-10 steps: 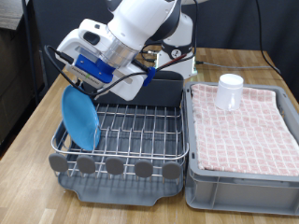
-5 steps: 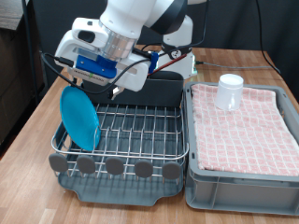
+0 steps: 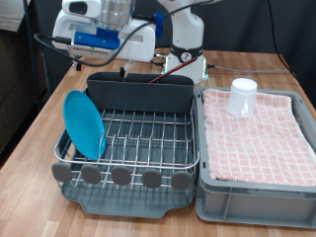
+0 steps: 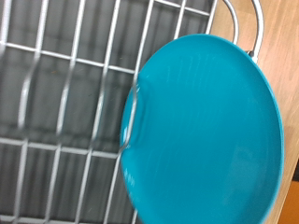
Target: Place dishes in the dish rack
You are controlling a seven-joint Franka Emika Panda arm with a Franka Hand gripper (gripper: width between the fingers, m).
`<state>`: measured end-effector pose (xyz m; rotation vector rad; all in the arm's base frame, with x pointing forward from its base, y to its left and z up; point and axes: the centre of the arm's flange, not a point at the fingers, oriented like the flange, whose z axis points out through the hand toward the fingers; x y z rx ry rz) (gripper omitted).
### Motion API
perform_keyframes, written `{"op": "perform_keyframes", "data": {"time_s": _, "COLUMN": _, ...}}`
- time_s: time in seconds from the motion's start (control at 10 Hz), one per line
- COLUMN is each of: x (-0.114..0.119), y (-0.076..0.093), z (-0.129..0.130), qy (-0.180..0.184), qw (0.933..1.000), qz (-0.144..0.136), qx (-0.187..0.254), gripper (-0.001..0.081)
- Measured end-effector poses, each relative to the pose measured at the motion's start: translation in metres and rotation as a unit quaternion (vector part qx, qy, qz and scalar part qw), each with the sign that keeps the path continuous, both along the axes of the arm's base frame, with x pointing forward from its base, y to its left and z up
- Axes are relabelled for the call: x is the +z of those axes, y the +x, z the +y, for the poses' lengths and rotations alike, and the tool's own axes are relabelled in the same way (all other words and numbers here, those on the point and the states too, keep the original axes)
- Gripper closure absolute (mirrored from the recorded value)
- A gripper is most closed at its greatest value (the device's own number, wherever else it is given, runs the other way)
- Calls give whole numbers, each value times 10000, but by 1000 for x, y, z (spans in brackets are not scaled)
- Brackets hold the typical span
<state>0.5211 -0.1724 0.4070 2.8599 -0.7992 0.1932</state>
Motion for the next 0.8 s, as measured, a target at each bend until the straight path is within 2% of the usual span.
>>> {"op": "perform_keyframes", "data": {"time_s": 0.2, "x": 32, "y": -3, "z": 5, "qy": 129, "qw": 9999, "qz": -9, "qx": 90, "gripper": 4}}
{"op": "perform_keyframes", "data": {"time_s": 0.3, "x": 39, "y": -5, "z": 8, "qy": 175, "qw": 9997, "qz": 34, "qx": 167, "gripper": 4}}
{"op": "perform_keyframes", "data": {"time_s": 0.6, "x": 35, "y": -4, "z": 13, "qy": 271, "qw": 9996, "qz": 57, "qx": 79, "gripper": 4}}
{"op": "perform_keyframes", "data": {"time_s": 0.8, "x": 37, "y": -2, "z": 38, "qy": 459, "qw": 9989, "qz": 105, "qx": -42, "gripper": 4}}
